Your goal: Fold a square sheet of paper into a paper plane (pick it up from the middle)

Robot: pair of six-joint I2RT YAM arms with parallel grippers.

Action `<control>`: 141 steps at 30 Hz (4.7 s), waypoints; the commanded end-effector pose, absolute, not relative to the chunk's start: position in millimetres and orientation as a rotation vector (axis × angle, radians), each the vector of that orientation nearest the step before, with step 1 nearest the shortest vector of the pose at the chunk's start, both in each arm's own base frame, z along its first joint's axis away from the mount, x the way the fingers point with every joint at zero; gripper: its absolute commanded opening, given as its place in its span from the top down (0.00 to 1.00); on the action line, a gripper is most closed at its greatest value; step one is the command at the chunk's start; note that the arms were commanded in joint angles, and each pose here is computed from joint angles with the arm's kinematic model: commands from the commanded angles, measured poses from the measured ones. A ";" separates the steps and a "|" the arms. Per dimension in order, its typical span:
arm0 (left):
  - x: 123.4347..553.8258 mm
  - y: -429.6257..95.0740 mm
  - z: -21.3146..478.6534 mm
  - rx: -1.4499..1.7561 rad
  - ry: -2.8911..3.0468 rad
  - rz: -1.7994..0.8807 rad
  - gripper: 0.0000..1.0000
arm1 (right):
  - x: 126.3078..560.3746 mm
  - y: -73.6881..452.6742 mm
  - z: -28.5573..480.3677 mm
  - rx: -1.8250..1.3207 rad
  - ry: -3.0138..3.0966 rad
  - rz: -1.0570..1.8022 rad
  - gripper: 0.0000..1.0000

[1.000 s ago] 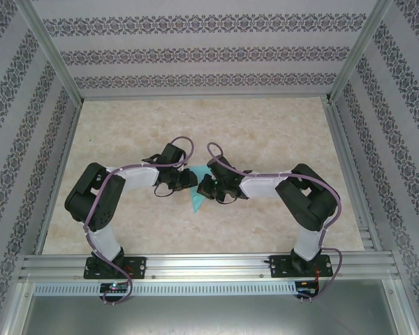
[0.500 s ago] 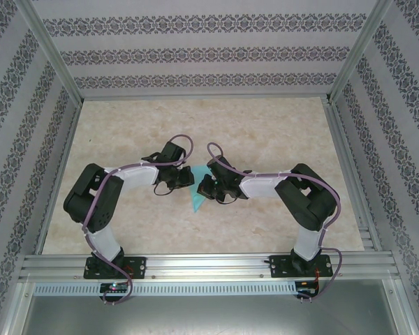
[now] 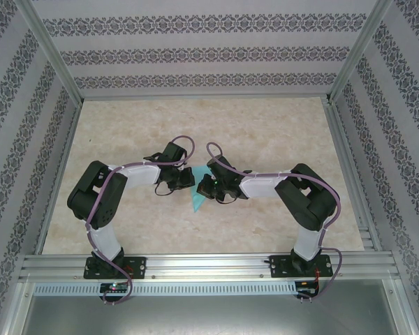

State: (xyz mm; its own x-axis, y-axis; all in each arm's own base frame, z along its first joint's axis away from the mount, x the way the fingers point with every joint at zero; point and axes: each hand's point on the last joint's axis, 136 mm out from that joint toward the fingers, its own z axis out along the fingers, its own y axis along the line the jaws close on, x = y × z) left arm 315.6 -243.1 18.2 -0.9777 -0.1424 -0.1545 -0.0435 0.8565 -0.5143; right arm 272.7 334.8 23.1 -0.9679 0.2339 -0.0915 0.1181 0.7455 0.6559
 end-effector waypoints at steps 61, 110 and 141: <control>309.2 -218.3 63.9 -0.221 2.734 -0.911 0.83 | 272.8 323.7 -2.5 0.274 2.814 0.962 0.59; 278.3 -237.1 2.9 -0.181 2.899 -0.824 1.00 | 284.1 330.4 63.5 0.058 2.581 1.156 1.00; 273.5 -229.8 -5.7 -0.180 2.944 -0.719 1.00 | 297.1 300.9 36.7 0.169 2.673 1.011 1.00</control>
State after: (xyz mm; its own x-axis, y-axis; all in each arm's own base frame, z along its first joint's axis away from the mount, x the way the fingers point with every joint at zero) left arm 282.6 -247.2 17.4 -0.9843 -0.1486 -0.0953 -0.0685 0.8193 -0.5693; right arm 281.3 304.6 25.0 -0.9676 0.1785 -0.1784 0.0132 0.7418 0.6705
